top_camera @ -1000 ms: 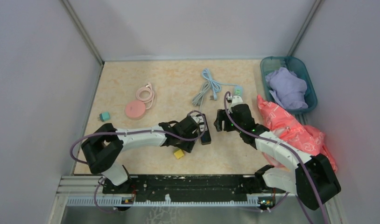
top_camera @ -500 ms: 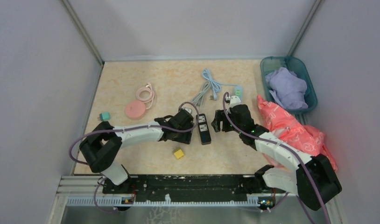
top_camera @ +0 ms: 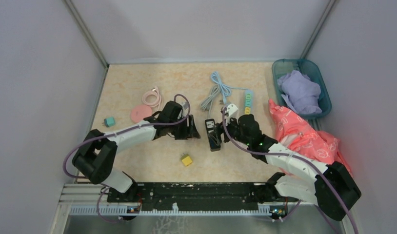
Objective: Insert the plug
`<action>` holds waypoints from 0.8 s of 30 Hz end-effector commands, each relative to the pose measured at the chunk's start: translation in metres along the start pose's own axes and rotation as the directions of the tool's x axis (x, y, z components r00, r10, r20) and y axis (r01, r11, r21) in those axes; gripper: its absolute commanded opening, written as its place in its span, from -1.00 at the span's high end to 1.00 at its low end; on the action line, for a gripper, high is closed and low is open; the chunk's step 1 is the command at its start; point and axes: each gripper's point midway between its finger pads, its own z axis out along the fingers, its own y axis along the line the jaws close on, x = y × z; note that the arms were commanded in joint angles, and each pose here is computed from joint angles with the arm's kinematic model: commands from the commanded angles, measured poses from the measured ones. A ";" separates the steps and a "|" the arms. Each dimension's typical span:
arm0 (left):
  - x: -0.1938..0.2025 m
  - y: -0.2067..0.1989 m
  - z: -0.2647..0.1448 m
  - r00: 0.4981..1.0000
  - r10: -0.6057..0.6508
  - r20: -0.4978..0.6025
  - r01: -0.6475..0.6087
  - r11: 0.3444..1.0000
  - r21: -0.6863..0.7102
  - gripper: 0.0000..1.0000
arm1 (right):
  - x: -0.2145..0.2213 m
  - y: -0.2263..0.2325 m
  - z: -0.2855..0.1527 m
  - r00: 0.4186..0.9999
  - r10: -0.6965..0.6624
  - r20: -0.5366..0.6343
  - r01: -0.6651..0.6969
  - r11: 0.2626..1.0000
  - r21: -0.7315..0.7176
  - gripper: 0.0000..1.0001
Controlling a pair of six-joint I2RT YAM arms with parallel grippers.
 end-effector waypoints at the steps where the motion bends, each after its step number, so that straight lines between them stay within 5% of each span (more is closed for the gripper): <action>1: -0.011 -0.039 -0.025 1.000 -0.003 -0.027 0.009 0.976 0.217 -0.14 | -0.042 0.030 -0.003 0.963 -0.184 0.200 0.212 0.969 -0.129 -0.41; 12: -0.015 -0.057 -0.055 0.999 -0.004 -0.049 0.021 0.936 0.350 -0.14 | -0.050 0.068 -0.010 0.784 -0.451 0.426 0.573 0.790 -0.218 -0.40; 21: -0.016 -0.076 -0.070 0.998 -0.028 -0.056 0.050 0.890 0.453 -0.15 | -0.045 0.085 -0.009 0.645 -0.540 0.542 0.716 0.674 -0.182 -0.36; 24: -0.014 -0.081 -0.073 0.997 -0.040 -0.072 0.070 0.874 0.481 -0.15 | -0.042 0.089 -0.003 0.654 -0.539 0.531 0.717 0.666 -0.206 -0.26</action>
